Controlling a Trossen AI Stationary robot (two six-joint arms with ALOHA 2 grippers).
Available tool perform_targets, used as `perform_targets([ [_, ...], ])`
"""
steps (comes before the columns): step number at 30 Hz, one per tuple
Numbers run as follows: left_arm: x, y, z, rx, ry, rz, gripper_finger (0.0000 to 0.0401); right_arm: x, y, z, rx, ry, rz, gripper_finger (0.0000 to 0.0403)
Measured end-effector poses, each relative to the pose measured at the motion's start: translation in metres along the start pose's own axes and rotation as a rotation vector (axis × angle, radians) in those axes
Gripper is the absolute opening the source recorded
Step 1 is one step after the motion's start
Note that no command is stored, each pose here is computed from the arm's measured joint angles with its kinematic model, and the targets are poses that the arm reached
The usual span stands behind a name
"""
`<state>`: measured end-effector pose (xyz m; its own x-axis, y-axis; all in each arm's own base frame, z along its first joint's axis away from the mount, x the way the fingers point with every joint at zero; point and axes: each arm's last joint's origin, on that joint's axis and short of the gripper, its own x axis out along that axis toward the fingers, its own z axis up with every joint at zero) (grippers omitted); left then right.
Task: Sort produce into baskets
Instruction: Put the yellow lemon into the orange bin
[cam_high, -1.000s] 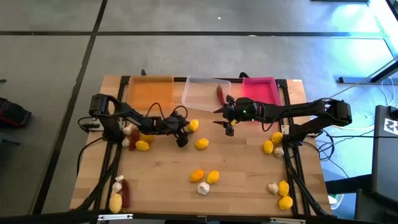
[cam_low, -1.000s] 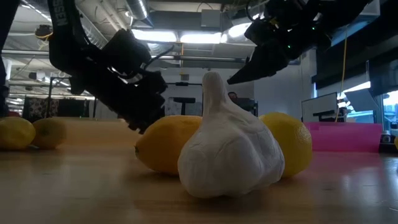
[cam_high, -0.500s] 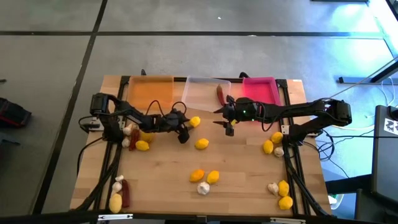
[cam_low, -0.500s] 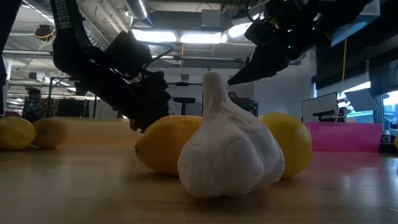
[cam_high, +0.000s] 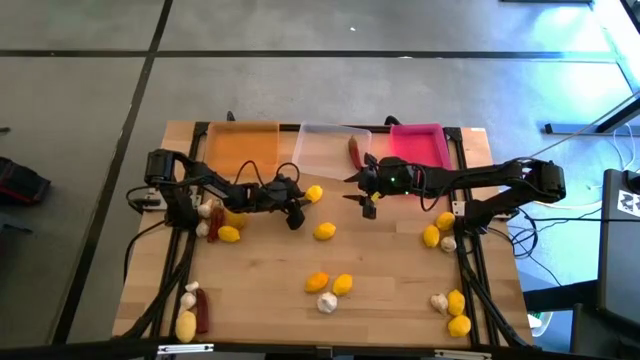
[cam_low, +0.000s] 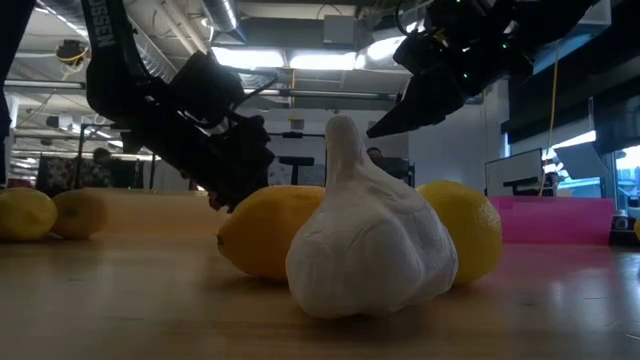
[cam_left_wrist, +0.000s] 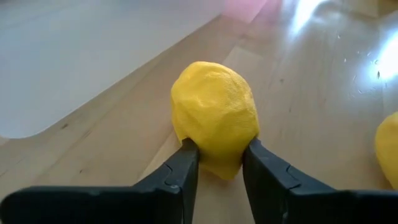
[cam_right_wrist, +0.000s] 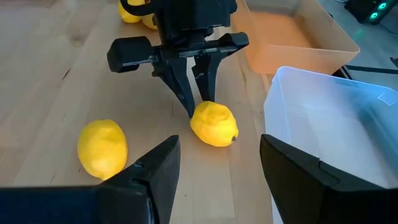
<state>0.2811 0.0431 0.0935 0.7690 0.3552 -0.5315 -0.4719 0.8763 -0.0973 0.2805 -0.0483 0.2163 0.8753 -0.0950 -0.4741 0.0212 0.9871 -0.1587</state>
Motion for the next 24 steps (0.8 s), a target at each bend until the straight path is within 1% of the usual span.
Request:
perform_targets([
  [3,-0.002,-0.001,0.002,0.000,-0.009,-0.006,0.0106,0.000,0.000,0.000,0.000,0.000,0.000,0.0215],
  [7,-0.011,-0.006,0.012,0.024,-0.036,-0.025,0.0107,0.000,0.000,0.000,0.000,0.000,0.000,0.0215],
  [11,-0.029,-0.007,0.027,0.034,-0.059,-0.037,0.0108,0.000,0.000,0.000,0.000,0.000,0.000,0.0215],
  [14,-0.045,-0.005,0.040,0.033,-0.079,-0.025,0.0108,0.000,0.000,0.000,0.000,-0.001,0.000,0.0215],
  [17,-0.063,-0.001,0.051,0.052,-0.106,0.044,0.0109,0.000,0.000,0.000,0.000,-0.001,0.000,0.0215],
  [21,-0.086,0.008,0.061,0.071,-0.143,0.192,0.0109,0.000,0.000,0.000,0.000,-0.001,0.000,0.0215],
  [24,-0.099,0.017,0.064,0.073,-0.144,0.307,0.0109,0.000,0.000,0.000,0.000,-0.001,0.000,0.0215],
])
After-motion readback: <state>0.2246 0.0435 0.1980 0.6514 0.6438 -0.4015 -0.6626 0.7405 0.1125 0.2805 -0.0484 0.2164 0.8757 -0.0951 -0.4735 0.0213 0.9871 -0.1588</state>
